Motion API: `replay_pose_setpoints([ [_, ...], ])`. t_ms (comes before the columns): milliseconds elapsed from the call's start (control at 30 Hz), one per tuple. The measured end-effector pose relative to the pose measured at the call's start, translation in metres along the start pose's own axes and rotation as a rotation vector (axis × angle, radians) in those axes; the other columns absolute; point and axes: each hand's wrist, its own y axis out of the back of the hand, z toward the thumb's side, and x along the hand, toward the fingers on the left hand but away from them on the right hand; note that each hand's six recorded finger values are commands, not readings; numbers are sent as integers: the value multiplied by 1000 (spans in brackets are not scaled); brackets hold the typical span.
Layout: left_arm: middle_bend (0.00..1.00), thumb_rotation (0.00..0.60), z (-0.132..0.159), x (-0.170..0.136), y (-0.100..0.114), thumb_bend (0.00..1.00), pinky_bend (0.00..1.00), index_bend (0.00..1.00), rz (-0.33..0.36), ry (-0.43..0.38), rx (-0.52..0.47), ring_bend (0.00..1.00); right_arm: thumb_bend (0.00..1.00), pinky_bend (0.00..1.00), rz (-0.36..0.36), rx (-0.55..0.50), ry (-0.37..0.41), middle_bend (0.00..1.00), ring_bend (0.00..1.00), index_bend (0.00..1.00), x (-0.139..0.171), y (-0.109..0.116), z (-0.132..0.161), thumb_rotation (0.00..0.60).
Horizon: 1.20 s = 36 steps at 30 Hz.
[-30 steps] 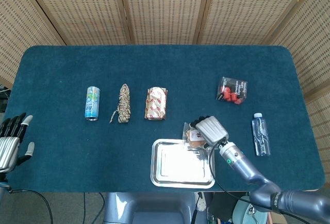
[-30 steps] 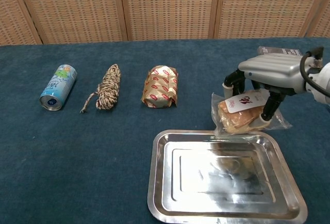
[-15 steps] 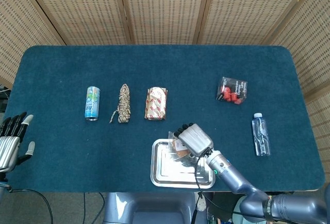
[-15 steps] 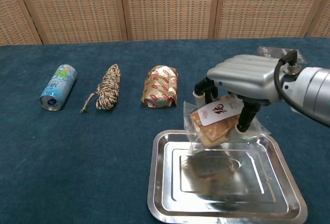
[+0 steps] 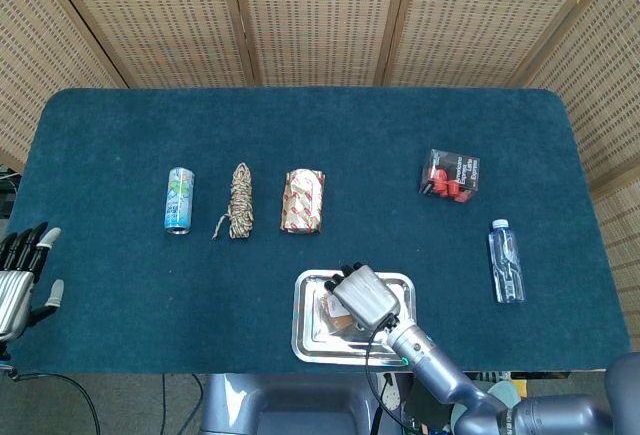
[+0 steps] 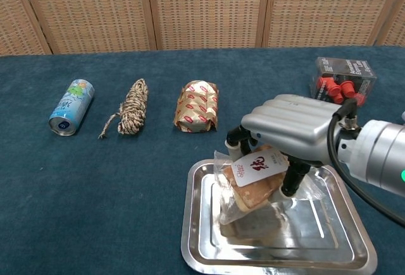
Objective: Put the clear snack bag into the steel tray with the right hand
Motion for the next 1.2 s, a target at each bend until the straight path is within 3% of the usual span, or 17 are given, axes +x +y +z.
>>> replay_pose_setpoints([
  [200,0,600,-1,-1,0,503,0,28,1,2,-2,0,159,477,13,-1,-3,444,348,460,1,-4,-2,600],
  [333,0,600,-2,-1,0,503,0,28,0,5,0,0,158,465,44,1,-15,369,343,446,5,-10,-5,600],
  [400,0,600,-2,-2,1,503,0,28,2,5,1,0,157,444,66,4,-25,317,318,396,7,-13,-7,600],
  [533,0,600,0,-3,1,503,0,28,3,2,4,0,150,328,111,8,-51,197,175,282,12,-17,-10,600],
  [733,0,600,1,-4,3,503,0,28,8,5,7,0,147,270,130,19,-76,107,99,168,17,-14,-10,600],
  [1200,0,600,5,-7,6,503,0,28,13,3,13,0,152,258,110,91,-149,98,90,164,25,5,-36,600],
])
